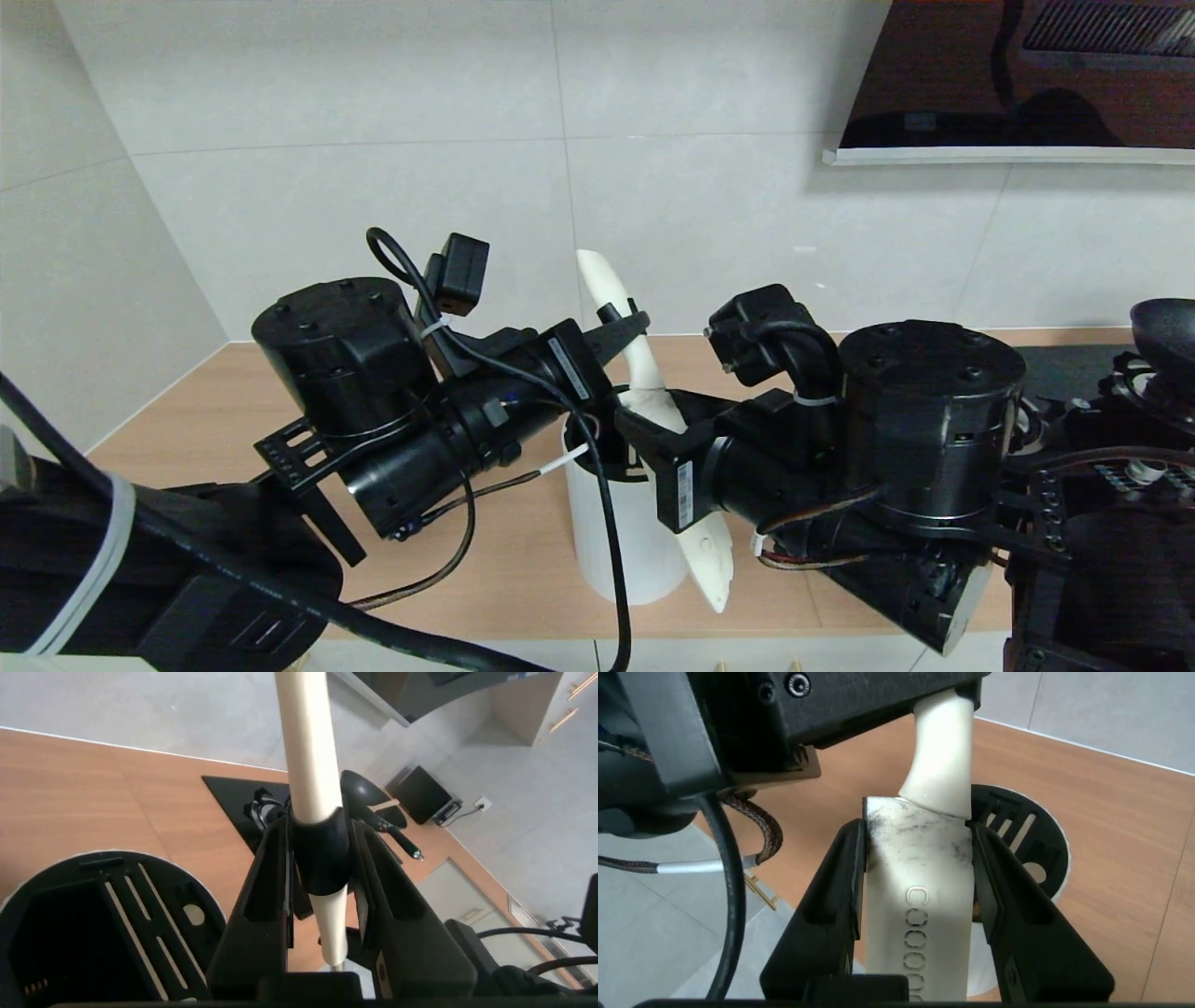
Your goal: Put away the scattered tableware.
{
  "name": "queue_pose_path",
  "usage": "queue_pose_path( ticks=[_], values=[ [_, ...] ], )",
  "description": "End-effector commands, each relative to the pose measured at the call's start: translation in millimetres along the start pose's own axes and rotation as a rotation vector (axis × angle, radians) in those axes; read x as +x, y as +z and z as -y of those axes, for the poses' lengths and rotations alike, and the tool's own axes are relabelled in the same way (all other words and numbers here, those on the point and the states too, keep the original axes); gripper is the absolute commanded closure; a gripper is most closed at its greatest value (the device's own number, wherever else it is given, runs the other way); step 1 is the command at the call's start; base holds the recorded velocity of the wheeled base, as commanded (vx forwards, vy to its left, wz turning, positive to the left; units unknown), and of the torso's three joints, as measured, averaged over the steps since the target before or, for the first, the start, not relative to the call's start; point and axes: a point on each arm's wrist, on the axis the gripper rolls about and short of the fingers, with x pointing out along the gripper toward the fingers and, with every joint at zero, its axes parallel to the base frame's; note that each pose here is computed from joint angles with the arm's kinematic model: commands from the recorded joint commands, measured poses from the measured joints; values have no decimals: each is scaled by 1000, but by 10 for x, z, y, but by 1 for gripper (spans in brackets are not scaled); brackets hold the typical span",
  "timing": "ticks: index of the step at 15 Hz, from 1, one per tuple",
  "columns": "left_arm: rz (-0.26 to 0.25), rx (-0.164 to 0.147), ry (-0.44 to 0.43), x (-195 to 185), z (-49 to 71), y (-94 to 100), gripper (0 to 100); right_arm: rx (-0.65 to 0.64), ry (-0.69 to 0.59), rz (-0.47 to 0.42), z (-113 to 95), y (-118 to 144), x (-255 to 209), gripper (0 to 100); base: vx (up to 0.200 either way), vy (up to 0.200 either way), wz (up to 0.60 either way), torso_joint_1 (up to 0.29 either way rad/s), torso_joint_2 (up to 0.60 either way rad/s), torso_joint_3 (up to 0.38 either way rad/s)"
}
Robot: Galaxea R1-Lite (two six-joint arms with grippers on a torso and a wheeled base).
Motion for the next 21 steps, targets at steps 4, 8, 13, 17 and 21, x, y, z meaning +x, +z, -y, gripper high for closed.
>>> queue_pose_path(
  ticks=[4,8,13,17,21],
  values=[
    [-7,-40,-28,-40,36,25,100,2,1,3,-2,8,-6,0,0,0,0,0,0,0],
    [-1,-40,-35,-53,57,50,100,13,1,3,0,9,-10,0,0,0,0,0,0,0],
    [55,-21,-36,-200,185,328,100,42,-56,84,325,297,-339,0,0,0,0,0,0,0],
    [100,129,54,-374,475,849,100,79,-161,83,932,515,-614,0,0,0,0,0,0,0],
    [155,276,195,-490,559,980,100,139,-213,23,1086,362,-588,0,0,0,0,0,0,0]
  ],
)
